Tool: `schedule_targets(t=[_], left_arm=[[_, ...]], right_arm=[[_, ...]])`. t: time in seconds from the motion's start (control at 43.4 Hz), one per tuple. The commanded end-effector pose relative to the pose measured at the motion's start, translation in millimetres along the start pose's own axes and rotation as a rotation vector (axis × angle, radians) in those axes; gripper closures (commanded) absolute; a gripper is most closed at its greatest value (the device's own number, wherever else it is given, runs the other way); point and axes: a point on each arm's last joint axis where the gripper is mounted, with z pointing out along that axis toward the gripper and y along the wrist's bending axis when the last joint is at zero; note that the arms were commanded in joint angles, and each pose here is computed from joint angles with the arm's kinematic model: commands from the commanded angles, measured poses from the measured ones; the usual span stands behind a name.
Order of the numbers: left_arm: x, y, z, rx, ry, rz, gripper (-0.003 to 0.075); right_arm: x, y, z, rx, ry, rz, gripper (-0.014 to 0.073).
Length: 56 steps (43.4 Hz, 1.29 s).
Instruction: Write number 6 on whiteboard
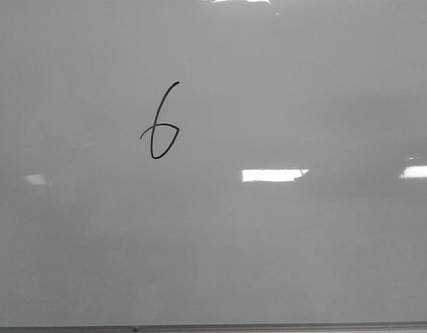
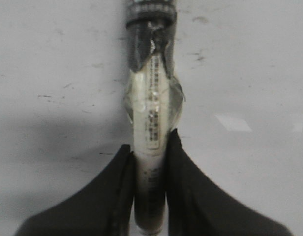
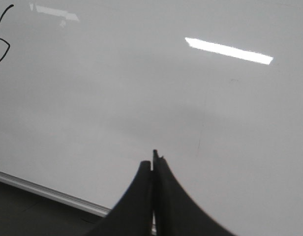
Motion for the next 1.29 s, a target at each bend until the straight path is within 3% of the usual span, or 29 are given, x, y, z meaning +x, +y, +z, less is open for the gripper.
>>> schedule_targets(t=[0.0,0.461,0.738,0.9,1.084,1.269], left_arm=[[-19.8,-0.6,1.4,-0.005,-0.132,-0.01,0.0533],[-16.1,-0.9,1.5,-0.001,-0.091,-0.01,0.0301],[-27.9,0.1,-50.7,-0.009,-0.239,-0.009,0.0302],[-25.4,-5.8,-94.3,0.004,-0.383,0.033,0.0379],[-12.8,-20.3,-140.5,0.081,-0.55,0.076,0.0581],[5.7,-27.5,-168.2,0.154,-0.613,0.113,0.0739]], right_arm=[[-16.4,-1.2,-3.6,0.009,-0.109,0.008,0.0655],[-16.4,-1.2,-3.6,0.009,-0.109,0.008,0.0655],[-16.5,-1.2,-3.6,0.01,-0.111,0.008,0.0655],[-17.8,-1.3,-3.8,0.01,-0.125,0.008,0.0655],[-19.5,-1.4,-4.0,0.011,-0.144,0.008,0.0655],[-20.0,-1.4,-4.1,0.011,-0.149,0.008,0.0655]])
